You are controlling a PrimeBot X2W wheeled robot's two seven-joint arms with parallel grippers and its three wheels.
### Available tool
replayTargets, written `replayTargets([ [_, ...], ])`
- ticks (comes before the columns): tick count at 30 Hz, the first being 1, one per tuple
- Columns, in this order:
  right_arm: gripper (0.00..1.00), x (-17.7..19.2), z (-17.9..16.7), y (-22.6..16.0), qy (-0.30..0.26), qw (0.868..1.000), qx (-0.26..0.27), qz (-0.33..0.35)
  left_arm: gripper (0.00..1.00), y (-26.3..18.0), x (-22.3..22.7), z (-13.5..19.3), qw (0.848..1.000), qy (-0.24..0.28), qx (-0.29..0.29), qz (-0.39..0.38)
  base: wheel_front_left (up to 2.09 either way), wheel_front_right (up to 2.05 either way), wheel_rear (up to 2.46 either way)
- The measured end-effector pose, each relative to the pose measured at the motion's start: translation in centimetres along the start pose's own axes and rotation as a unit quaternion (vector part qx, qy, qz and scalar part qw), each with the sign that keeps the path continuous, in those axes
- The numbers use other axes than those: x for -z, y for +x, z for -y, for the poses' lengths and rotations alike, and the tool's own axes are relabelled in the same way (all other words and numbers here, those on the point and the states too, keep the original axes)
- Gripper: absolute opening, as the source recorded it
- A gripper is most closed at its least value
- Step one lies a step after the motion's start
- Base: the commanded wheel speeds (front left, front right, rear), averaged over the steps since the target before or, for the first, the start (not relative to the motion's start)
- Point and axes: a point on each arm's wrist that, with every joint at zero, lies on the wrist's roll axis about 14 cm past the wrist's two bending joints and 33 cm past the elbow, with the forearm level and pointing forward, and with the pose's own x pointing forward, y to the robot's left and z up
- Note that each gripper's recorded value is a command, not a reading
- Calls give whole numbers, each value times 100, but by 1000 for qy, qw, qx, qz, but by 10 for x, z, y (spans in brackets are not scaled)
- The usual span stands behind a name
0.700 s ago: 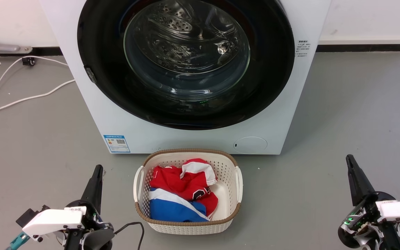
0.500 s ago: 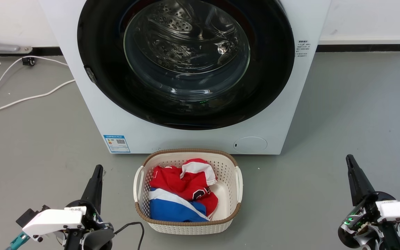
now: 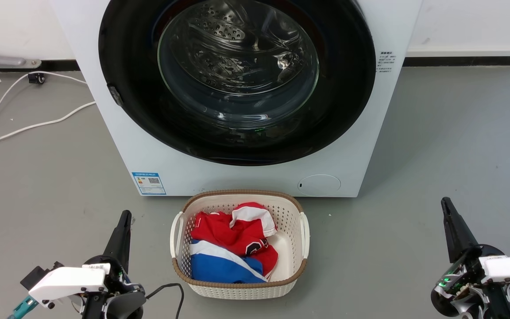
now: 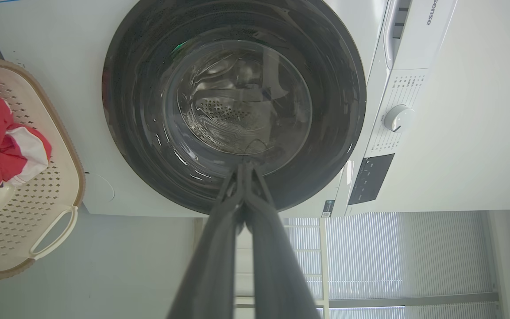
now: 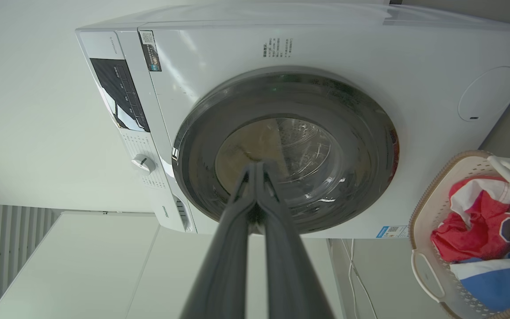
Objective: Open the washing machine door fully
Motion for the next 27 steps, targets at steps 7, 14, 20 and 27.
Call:
replayTargets([
  [7, 0, 0, 0, 0, 0, 1000, 0, 0, 0, 0, 0, 0, 1000, 0, 0, 0, 0, 0, 0],
  [14, 0, 0, 0, 0, 0, 1000, 0, 0, 0, 0, 0, 0, 1000, 1, 0, 0, 0, 0, 0],
  [20, 0, 0, 0, 0, 0, 1000, 0, 0, 0, 0, 0, 0, 1000, 1, 0, 0, 0, 0, 0],
  [27, 100, 0, 18, -8, 1, 1000, 27, 1, 100, -7, 1, -18, 1000, -3, -26, 0, 0, 0, 0],
])
